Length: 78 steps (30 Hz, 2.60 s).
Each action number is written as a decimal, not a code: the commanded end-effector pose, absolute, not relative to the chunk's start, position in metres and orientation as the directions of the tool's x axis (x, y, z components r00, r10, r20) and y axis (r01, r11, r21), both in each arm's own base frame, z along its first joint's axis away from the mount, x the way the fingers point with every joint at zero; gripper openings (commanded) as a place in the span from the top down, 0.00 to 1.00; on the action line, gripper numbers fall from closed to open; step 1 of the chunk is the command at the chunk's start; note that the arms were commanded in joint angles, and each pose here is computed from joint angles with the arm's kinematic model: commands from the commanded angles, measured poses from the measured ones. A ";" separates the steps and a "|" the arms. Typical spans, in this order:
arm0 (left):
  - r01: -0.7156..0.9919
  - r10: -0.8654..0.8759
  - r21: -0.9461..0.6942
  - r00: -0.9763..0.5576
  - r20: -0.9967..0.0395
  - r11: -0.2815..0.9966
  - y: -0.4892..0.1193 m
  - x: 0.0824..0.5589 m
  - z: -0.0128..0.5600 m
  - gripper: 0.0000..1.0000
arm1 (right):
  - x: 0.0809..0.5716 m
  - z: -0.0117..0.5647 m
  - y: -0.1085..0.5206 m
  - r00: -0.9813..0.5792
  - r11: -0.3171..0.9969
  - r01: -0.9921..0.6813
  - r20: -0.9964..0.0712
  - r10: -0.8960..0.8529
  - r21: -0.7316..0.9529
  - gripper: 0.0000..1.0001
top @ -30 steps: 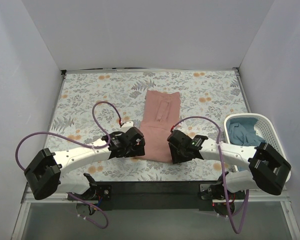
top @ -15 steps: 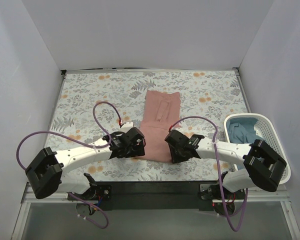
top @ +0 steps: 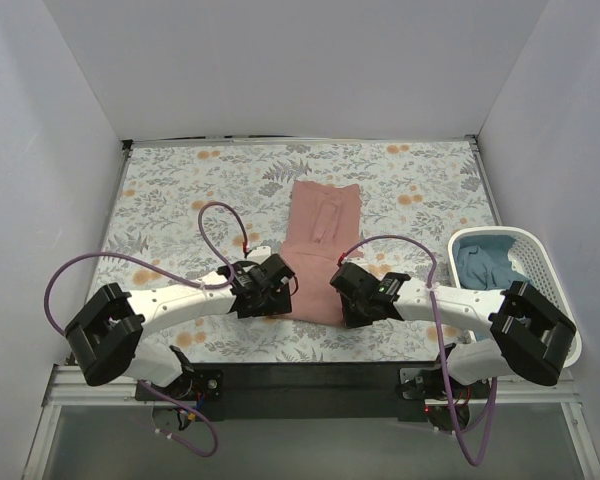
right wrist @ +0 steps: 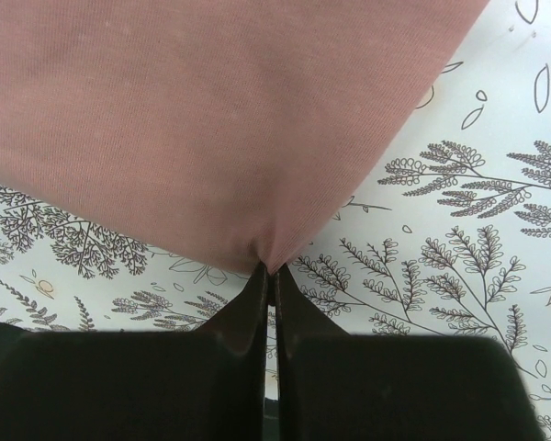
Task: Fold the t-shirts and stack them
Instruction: Fold the tshirt
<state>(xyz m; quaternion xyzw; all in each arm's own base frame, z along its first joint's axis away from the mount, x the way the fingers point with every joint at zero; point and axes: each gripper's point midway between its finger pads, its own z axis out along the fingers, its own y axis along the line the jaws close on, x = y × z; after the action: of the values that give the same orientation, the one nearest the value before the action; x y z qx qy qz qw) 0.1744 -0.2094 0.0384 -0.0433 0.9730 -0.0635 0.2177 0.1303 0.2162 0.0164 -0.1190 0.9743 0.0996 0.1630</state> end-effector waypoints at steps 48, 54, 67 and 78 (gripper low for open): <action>-0.024 -0.046 -0.209 -0.994 -0.098 0.978 -0.210 0.017 0.087 1.00 | 0.010 0.073 0.168 -0.916 0.881 -0.399 -0.068 -0.395 0.254 0.99; -0.005 -0.110 -0.329 -0.947 -0.301 0.944 -0.225 0.103 0.147 1.00 | 0.080 0.148 0.196 -0.896 0.869 -0.427 -0.249 -0.369 0.250 0.99; 0.001 -0.231 -0.413 -0.827 -0.512 0.911 -0.228 0.239 0.203 1.00 | 0.219 0.218 0.216 -0.839 0.855 -0.457 -0.438 -0.323 0.245 0.99; -0.073 -0.306 -0.464 -0.839 -0.451 0.883 -0.215 0.350 0.157 0.99 | 0.323 0.192 0.230 -0.867 0.862 -0.428 -0.391 -0.308 0.271 0.99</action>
<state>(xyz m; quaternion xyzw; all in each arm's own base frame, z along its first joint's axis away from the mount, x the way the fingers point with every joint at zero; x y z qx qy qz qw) 0.3174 -0.2125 0.1515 -0.1190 0.9432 -0.1914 0.2439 0.3046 0.2269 0.1940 -0.1749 0.9551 0.1689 0.1696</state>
